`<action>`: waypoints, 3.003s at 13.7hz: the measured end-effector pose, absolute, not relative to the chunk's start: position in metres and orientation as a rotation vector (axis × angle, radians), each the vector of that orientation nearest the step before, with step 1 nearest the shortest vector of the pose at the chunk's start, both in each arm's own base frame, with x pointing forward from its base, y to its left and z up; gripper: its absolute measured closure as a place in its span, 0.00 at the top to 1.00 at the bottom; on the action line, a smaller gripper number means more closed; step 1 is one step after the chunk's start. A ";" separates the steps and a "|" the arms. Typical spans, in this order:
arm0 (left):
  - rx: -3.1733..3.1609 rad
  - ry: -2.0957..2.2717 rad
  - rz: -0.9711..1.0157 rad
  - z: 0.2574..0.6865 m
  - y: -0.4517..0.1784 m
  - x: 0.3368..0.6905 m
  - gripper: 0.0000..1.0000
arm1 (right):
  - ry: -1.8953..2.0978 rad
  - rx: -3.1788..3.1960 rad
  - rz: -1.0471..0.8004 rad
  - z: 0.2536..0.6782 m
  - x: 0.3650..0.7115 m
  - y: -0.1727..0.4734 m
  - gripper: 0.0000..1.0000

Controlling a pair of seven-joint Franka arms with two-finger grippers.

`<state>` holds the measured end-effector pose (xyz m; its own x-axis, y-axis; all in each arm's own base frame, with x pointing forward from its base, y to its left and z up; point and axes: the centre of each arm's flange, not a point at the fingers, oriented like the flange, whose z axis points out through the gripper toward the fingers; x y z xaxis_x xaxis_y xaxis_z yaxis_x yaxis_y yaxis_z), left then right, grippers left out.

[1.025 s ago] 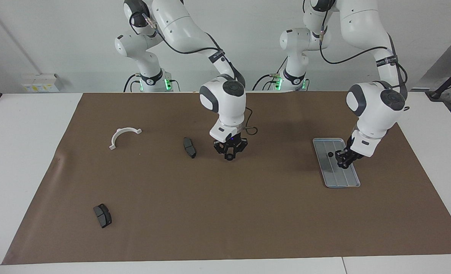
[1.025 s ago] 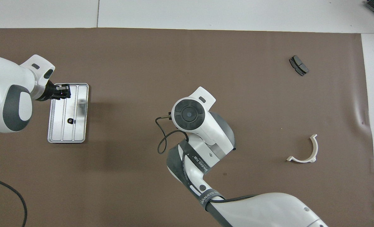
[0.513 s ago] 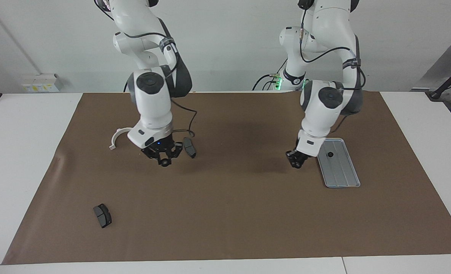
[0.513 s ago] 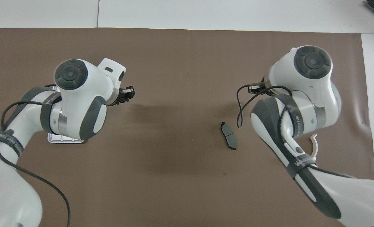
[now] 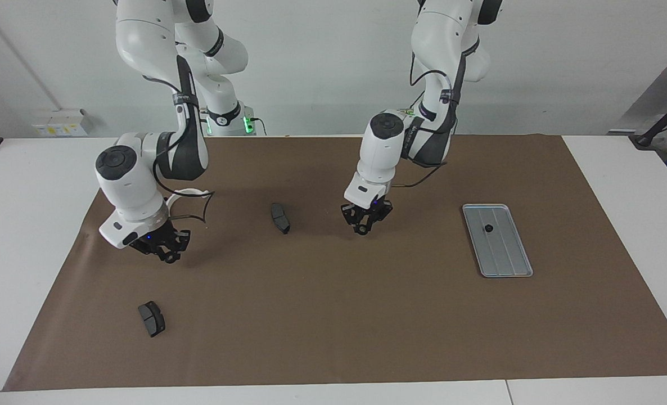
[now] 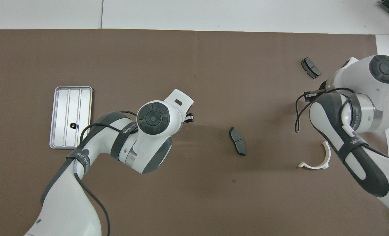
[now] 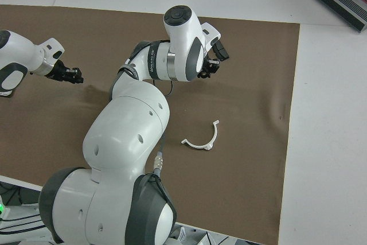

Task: Place bearing gear from tray to pile

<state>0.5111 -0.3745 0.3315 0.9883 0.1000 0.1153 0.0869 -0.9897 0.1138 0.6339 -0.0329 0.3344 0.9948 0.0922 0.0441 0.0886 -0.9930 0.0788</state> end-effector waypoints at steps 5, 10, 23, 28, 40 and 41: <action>3.012 0.209 0.227 0.342 -0.354 0.532 0.93 | 0.092 3.117 0.101 0.306 0.640 -0.023 0.35; 3.059 0.417 0.164 0.397 -0.192 0.598 1.00 | 0.092 3.120 0.112 0.304 0.642 -0.021 0.64; 3.138 -0.010 -0.022 0.311 -0.013 0.549 0.75 | 0.015 3.218 0.237 0.372 0.563 0.326 1.00; 3.139 0.004 -0.007 0.306 -0.008 0.545 0.56 | 0.060 3.206 0.229 0.316 0.530 0.422 1.00; 3.137 0.027 0.095 0.302 0.000 0.550 0.37 | 0.163 3.161 0.340 0.280 0.534 0.434 0.84; 3.137 0.024 0.098 0.302 -0.001 0.550 0.29 | 0.165 3.159 0.343 0.280 0.535 0.434 0.81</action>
<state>0.5498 -0.0011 0.3023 0.9979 0.0157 0.0622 0.0155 -0.9999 0.0039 0.5346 0.4341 0.2805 0.9714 0.0985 0.2161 0.1071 -0.9938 -0.0286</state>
